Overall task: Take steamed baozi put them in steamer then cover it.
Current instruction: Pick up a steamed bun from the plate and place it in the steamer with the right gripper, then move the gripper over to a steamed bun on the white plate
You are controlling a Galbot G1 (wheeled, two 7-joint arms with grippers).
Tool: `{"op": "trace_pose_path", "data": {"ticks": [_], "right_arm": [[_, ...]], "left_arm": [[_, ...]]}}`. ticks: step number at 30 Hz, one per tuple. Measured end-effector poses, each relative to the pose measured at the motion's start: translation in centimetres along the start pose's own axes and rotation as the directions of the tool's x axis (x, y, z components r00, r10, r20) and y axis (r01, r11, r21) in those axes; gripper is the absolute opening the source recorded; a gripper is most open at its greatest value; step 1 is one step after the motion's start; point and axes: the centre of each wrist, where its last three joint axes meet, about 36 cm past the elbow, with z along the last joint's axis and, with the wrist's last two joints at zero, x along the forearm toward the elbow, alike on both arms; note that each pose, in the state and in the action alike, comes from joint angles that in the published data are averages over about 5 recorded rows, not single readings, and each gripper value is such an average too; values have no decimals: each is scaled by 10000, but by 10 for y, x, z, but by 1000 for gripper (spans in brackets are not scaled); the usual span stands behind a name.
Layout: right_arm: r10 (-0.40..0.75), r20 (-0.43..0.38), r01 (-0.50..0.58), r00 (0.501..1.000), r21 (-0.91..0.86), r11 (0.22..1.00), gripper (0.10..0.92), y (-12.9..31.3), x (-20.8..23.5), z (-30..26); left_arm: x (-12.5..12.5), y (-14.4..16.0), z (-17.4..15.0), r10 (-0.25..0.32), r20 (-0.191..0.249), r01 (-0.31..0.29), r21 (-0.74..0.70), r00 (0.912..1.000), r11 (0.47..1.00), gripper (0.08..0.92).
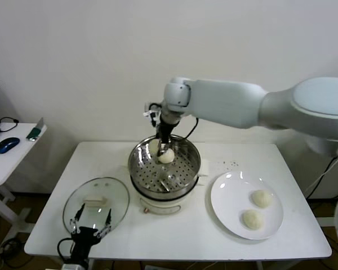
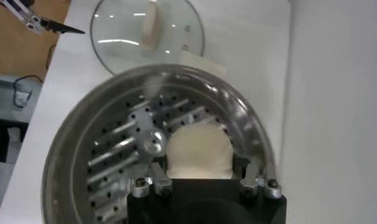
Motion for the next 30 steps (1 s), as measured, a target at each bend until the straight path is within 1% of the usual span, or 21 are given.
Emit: {"op": "trace_pose_path", "data": {"ticks": [6,11,14,17,20,25,30], "right_arm": [[-383,-28,383,9993,61,9992,687,7,-33,-11],[-612,-54,612,9981,50,9981,687,12,-52,-13],[-670,-81,670,9977,23,9977,713,13,-58,-12],[-677,-116,678,9976,14,9977,777,13,-61,-11],[-674,-138,674,9976,15,9977,815,14,-62,-11],[-685,-146,685,9975,21,9976,822,13,-60,-9],[-646,-211,648,9977,82,9979,823,11,-41,2]], "left_arm": [[-3,1,1,0,-7,0,-38,10000,10000,823],[-6,-1,2,36,-5,-36,-45,10000,10000,823],[-6,-1,3,48,-16,-48,-61,10000,10000,823],[-6,-1,4,54,-41,-54,-81,10000,10000,823],[-7,-1,5,60,-58,-60,-97,10000,9999,823],[-7,-1,4,66,-53,-67,-123,10000,9999,823],[-6,0,4,42,-44,-43,-157,10000,9999,823]]}}
